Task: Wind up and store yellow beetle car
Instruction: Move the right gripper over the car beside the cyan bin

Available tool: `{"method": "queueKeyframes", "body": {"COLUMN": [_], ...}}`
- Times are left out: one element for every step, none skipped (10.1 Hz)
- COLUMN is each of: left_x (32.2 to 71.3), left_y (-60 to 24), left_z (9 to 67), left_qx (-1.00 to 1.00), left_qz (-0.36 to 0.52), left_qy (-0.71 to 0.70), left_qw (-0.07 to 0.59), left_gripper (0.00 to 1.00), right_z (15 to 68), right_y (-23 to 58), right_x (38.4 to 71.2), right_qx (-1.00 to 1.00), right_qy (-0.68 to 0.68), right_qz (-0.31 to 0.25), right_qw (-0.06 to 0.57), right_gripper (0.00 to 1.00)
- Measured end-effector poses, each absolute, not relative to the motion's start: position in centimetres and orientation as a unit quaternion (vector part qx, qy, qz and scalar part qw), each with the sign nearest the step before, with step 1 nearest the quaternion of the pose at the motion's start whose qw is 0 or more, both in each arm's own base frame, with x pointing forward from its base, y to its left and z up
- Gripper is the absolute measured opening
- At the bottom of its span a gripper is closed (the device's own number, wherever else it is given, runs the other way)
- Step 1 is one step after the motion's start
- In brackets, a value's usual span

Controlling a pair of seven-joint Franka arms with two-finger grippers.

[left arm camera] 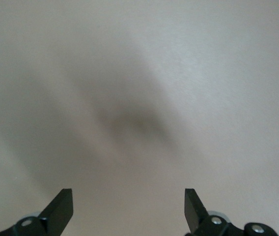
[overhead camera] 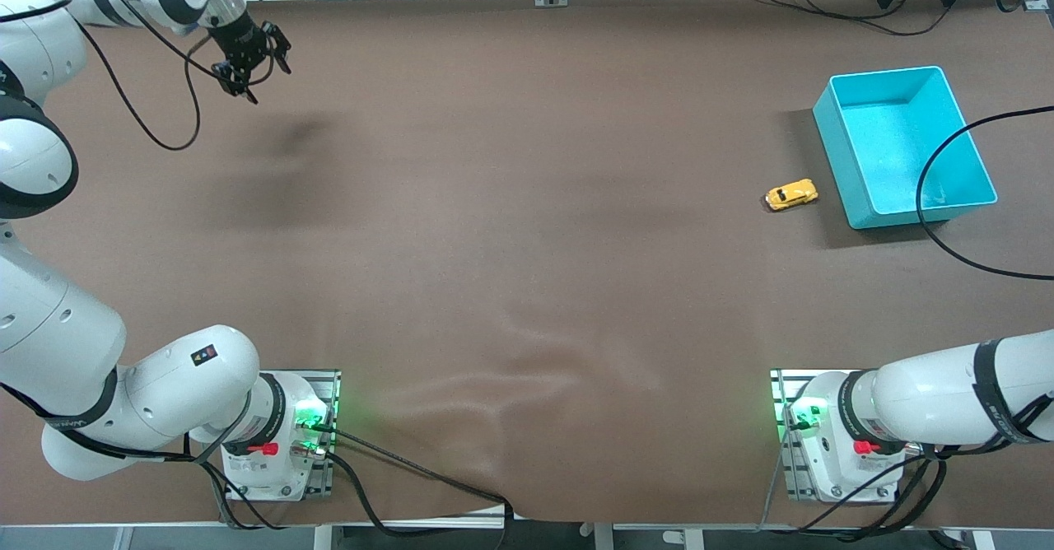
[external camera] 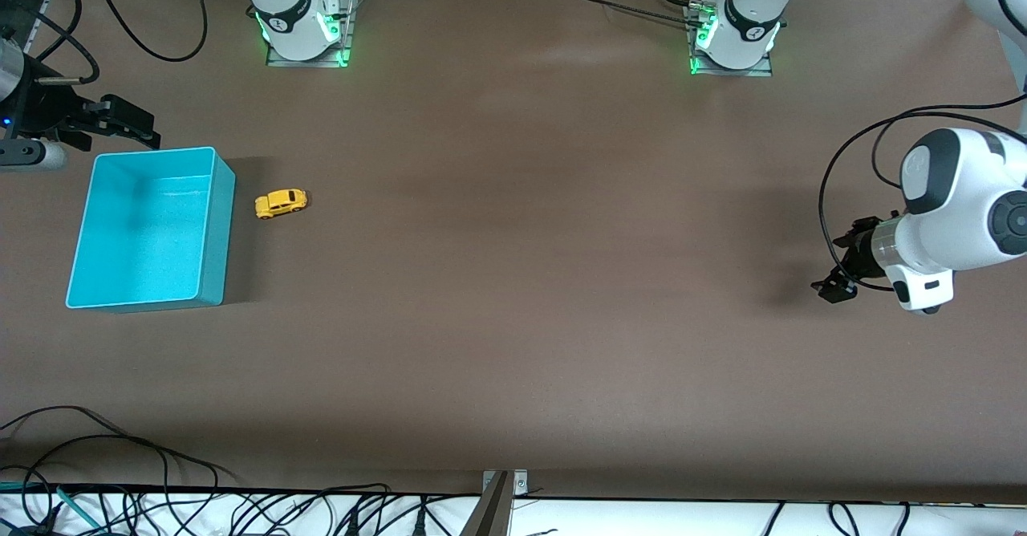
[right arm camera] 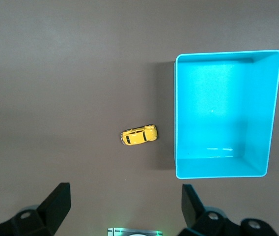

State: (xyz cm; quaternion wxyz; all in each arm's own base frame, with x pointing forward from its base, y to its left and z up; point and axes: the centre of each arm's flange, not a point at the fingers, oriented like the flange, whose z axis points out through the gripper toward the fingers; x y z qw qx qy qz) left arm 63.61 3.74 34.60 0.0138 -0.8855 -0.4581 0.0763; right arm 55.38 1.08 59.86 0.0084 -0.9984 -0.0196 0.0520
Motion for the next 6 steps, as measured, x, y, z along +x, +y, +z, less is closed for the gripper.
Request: {"method": "queueKeyframes", "body": {"left_x": [63.8,63.9,63.9,63.9,64.0,64.0], "left_y": [3.1,2.7,2.5,2.5,2.5,2.4], "left_z": [35.6,36.0,36.1,36.4,36.8,36.9], "left_qx": [-0.902,-0.92,-0.933,-0.939,-0.941,-0.943], "left_qz": [0.079,0.081,0.083,0.086,0.087,0.087], "left_qy": [-0.425,-0.384,-0.35,-0.333,-0.326,-0.322], "left_qw": [0.012,0.008,0.006,0.006,0.006,0.005], "left_gripper": [1.0,1.0,1.0,1.0,1.0,1.0], "right_z": [59.5,59.1,58.8,58.3,57.6,56.7], "right_y": [1.1,1.1,1.1,1.2,1.4,1.6], "right_x": [55.6,55.7,55.9,56.3,56.9,57.6], "right_qx": [-0.998,-0.998,-0.998,-0.998,-0.998,-0.998], "right_qy": [-0.02,-0.021,-0.022,-0.023,-0.024,-0.026], "right_qz": [0.055,0.059,0.062,0.062,0.058,0.054], "right_qw": [0.008,0.008,0.008,0.008,0.007,0.007], "right_gripper": [1.0,1.0,1.0,1.0,1.0,1.0]}}
